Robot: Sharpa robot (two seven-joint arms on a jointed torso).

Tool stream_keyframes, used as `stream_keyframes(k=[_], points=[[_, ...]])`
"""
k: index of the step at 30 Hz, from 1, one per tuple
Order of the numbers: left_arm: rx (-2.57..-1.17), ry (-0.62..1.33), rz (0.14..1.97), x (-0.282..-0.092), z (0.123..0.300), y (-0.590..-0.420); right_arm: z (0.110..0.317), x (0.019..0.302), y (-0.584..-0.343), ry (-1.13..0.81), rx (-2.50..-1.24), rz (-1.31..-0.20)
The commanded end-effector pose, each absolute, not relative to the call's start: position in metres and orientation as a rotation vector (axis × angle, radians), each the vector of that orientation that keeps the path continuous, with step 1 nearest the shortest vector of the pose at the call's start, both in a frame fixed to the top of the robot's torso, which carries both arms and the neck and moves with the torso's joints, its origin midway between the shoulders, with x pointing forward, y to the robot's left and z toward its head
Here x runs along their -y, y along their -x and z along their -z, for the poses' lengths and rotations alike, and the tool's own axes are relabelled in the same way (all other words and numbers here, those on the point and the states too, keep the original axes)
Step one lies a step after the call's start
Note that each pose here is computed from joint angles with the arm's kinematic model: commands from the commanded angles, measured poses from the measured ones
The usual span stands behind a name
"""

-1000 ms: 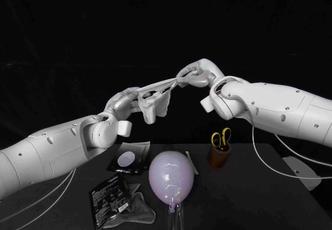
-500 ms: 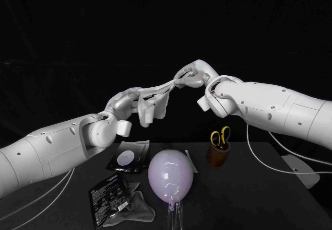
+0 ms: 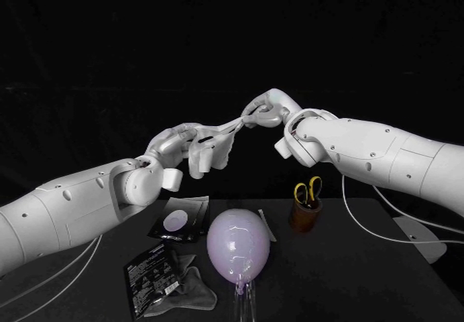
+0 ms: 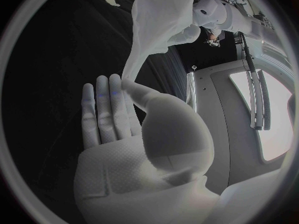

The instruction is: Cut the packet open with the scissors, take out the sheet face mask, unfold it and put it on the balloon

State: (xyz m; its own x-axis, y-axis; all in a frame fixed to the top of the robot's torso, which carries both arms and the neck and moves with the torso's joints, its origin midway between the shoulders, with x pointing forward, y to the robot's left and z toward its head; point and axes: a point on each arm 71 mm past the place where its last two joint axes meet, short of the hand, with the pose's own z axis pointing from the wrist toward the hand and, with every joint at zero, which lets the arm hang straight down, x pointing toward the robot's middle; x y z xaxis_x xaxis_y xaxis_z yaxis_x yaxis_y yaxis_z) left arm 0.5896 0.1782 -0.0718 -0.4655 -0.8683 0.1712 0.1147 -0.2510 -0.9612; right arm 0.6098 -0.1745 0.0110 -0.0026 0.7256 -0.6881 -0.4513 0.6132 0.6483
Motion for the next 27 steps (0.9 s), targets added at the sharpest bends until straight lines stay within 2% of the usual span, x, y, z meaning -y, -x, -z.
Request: stream_keyframes(k=[1, 13, 27], points=[[-1.294, 0.898, 1.745, -0.179, 0.068, -0.590, -0.012, 0.176, -0.610, -0.238, -1.257, -0.923], [-1.257, 0.806, 1.579, -0.189, 0.059, -0.595, -0.014, 0.184, -0.614, -0.245, -1.215, -0.899], [-1.184, 0.816, 1.474, -0.195, 0.052, -0.600, -0.010, 0.180, -0.610, -0.146, -1.271, -0.910]])
